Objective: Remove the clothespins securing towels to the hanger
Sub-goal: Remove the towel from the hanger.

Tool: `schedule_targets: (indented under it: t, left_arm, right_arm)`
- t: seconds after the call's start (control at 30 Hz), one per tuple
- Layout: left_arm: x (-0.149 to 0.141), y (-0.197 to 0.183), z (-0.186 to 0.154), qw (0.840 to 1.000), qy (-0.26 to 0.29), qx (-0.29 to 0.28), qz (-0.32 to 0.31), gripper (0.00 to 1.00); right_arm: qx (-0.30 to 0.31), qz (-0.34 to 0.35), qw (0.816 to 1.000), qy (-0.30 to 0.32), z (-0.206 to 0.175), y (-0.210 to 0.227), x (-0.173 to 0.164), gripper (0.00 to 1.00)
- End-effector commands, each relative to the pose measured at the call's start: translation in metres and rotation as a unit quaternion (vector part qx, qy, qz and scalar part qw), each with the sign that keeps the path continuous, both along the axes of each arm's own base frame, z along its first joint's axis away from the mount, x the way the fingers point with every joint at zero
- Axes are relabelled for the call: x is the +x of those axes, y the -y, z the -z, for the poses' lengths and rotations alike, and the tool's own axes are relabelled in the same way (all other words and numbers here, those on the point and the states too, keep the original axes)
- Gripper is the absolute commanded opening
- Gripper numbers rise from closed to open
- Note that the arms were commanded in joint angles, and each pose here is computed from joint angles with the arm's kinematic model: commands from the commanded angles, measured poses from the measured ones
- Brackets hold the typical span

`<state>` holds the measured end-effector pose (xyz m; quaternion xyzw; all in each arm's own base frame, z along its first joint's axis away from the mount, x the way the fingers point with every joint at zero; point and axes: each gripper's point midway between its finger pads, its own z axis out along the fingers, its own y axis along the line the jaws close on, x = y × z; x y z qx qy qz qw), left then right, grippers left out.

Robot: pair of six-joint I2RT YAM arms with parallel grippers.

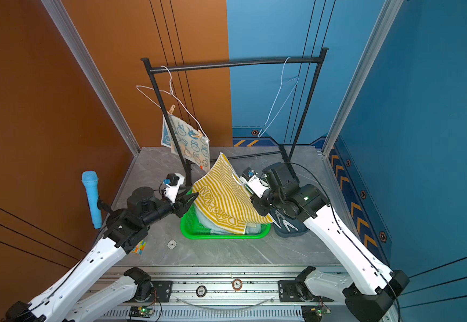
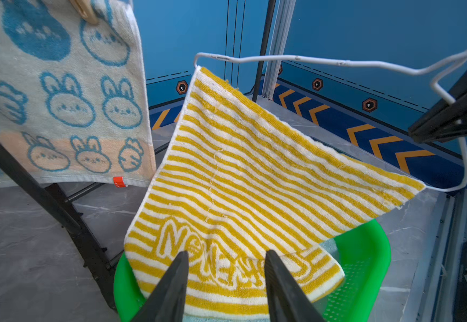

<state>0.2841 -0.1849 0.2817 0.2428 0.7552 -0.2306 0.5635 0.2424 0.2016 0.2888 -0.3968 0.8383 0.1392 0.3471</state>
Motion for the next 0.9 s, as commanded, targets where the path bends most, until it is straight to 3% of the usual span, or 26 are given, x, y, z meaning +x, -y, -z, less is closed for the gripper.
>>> schedule_targets:
  t: [0.0, 0.4, 0.63, 0.87]
  left_arm:
    - [0.017, -0.002, -0.005, 1.0, 0.002, 0.006, -0.007, 0.47]
    - [0.092, 0.042, -0.043, 0.986, 0.002, -0.081, 0.149, 0.53]
    - [0.104, 0.065, -0.047, 0.971, 0.002, -0.095, 0.22, 0.53]
    - [0.116, 0.073, -0.042, 0.968, -0.009, -0.098, 0.229, 0.47]
  right_arm:
    - [0.029, -0.022, 0.999, 0.01, -0.015, -0.006, -0.01, 0.0]
    - [0.034, -0.056, 0.998, -0.005, -0.012, -0.015, -0.026, 0.0]
    - [0.033, -0.06, 0.998, -0.006, -0.011, -0.016, -0.027, 0.0]
    - [0.033, -0.061, 0.998, -0.004, -0.011, -0.016, -0.028, 0.0]
